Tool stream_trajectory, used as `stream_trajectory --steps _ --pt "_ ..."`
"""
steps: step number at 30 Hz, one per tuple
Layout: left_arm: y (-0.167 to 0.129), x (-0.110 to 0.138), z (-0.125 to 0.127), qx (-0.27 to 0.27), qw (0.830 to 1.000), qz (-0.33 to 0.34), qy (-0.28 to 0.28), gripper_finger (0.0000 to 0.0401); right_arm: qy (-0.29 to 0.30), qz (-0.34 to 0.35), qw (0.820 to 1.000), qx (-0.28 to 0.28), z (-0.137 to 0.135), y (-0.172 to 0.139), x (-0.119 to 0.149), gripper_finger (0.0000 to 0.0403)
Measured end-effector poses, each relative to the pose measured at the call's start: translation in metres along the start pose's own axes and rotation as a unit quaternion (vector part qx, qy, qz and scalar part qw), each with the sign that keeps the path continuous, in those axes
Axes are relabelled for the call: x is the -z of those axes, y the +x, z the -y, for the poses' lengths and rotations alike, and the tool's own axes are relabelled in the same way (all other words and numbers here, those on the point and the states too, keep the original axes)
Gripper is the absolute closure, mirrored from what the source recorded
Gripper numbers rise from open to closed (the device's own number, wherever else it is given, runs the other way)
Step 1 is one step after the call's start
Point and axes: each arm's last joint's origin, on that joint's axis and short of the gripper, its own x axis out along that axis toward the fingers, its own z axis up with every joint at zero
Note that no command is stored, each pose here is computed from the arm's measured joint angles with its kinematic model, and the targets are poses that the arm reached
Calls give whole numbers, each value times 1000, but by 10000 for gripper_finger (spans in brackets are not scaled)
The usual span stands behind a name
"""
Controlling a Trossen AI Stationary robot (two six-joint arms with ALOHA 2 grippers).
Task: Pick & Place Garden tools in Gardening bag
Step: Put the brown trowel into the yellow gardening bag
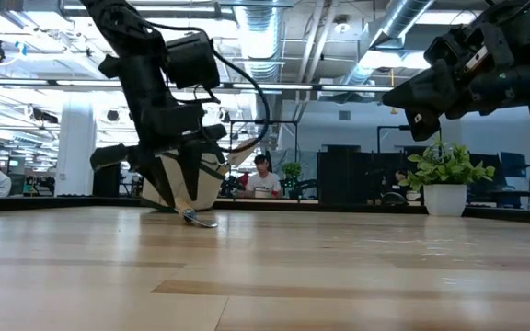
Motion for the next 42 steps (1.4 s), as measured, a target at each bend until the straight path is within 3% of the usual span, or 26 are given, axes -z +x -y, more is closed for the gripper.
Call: stream_trajectory --steps 15,28,36,42 --pt "16 9 0 55 997 23 -53 298 -2 1 1000 5 -6 0 1 403" --pt "14 2 5 104 966 62 -230 348 -2 2 1000 5 -6 0 1 403" --pt "5 -6 2 84 946 82 -304 353 10 21 1000 -1 -6 0 -3 403" --pt "-35 -6 -9 26 940 143 -309 353 10 20 1000 -2 -6 0 -2 403"
